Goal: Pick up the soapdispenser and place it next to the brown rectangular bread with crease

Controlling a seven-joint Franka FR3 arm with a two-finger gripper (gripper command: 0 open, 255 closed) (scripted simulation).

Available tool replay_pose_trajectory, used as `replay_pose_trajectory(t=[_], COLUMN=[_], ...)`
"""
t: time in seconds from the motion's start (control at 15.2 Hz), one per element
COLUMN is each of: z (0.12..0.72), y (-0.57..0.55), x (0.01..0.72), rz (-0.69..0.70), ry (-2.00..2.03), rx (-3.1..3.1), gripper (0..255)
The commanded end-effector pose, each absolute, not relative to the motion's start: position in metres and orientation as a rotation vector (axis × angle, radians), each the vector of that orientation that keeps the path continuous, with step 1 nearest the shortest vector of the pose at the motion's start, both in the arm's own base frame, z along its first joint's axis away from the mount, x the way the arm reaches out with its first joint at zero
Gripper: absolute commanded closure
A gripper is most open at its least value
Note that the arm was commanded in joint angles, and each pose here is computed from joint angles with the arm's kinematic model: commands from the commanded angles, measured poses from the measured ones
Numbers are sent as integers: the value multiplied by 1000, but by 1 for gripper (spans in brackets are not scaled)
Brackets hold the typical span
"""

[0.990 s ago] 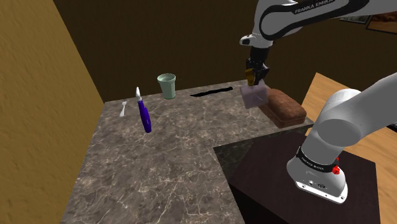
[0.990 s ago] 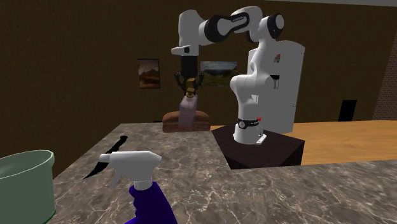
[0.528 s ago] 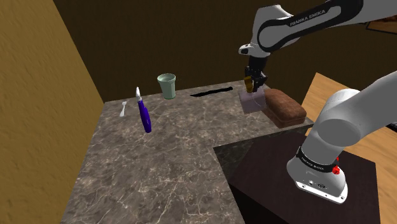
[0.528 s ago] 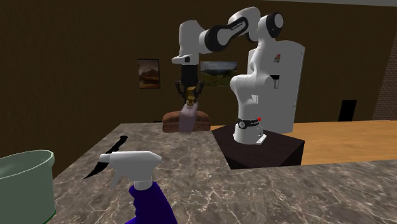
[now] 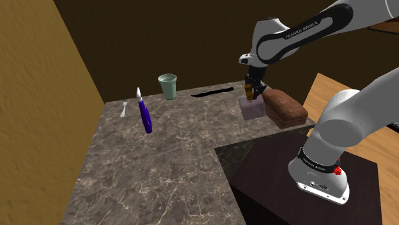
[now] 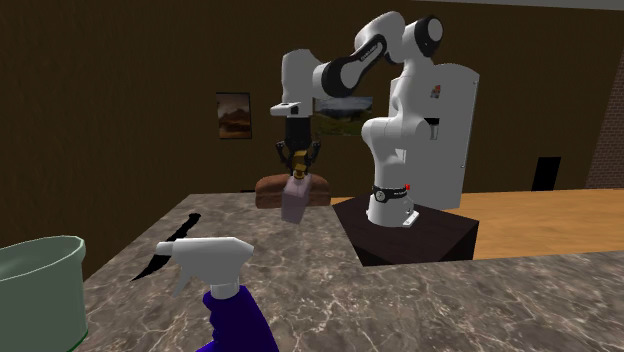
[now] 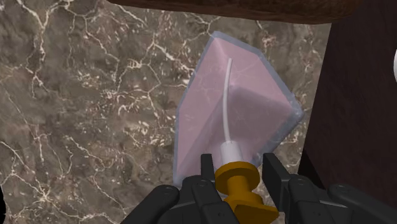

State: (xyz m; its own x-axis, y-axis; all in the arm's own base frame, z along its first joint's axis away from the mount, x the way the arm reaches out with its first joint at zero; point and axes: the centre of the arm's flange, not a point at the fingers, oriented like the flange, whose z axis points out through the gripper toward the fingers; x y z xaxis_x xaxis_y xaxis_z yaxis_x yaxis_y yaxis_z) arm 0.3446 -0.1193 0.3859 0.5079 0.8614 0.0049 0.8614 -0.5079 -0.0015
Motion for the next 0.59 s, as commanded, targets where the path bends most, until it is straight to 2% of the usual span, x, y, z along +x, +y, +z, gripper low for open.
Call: replay_pose_trajectory(t=[0.0,0.53], z=[375,356], y=[-119,-119], x=[345,345], rz=[-7,-7], ry=[-1557,-1557], rx=[-2725,-2725], gripper=[255,255])
